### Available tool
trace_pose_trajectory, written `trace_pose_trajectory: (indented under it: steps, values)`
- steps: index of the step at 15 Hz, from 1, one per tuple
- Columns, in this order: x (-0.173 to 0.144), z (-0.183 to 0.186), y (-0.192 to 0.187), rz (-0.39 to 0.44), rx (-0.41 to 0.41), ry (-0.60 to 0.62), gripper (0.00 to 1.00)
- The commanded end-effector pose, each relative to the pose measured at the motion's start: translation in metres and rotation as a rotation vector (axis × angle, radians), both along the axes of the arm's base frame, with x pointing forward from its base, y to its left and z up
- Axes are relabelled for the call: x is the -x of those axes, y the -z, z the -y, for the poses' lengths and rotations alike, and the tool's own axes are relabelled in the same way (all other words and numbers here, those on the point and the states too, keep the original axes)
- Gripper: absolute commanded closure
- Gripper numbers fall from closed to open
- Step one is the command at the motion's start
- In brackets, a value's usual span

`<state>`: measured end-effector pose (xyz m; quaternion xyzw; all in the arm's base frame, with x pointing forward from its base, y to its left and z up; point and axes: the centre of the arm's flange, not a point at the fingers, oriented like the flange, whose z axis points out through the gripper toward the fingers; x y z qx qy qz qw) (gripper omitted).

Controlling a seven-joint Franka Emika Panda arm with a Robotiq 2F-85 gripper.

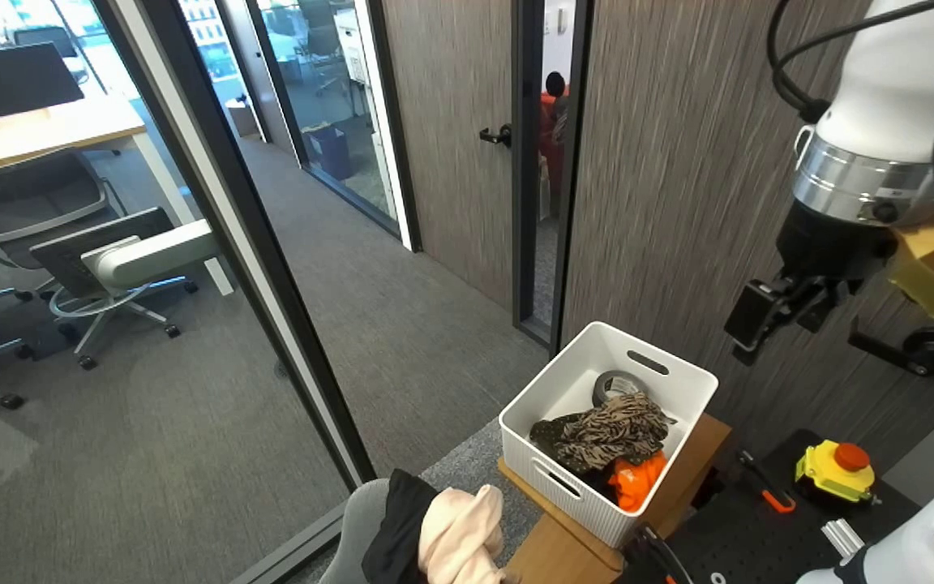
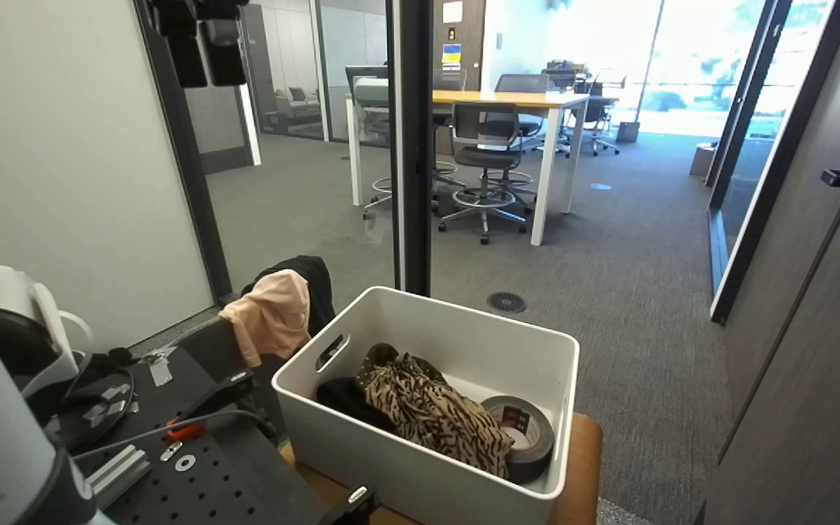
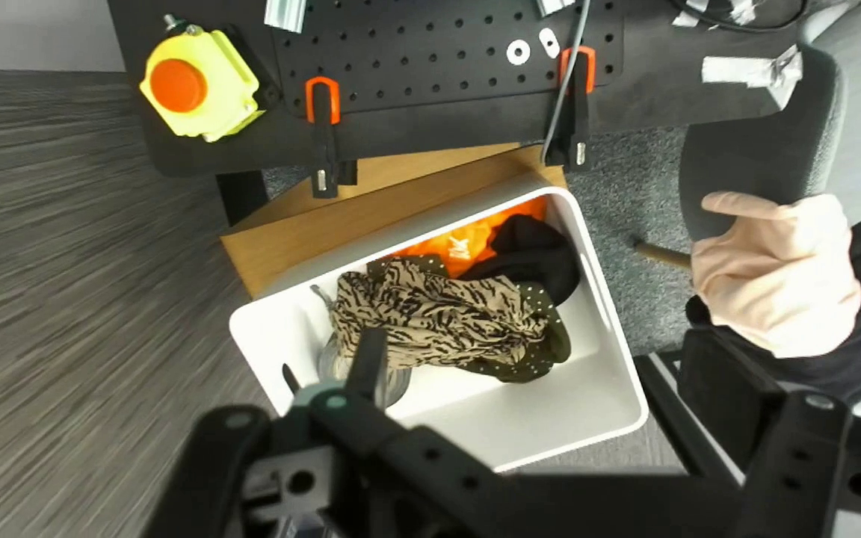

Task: Pick up the black cloth from the box and put it on the headrest of the chair

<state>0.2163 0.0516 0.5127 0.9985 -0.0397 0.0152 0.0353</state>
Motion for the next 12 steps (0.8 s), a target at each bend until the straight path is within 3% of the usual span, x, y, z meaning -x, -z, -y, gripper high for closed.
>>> trace_pose_trajectory:
  steps: [1, 12]
  values:
    - [0.015, 0.016, -0.005, 0.048, 0.031, 0.063, 0.0]
    - [0.009, 0.022, 0.004, 0.006, -0.006, 0.075, 0.0]
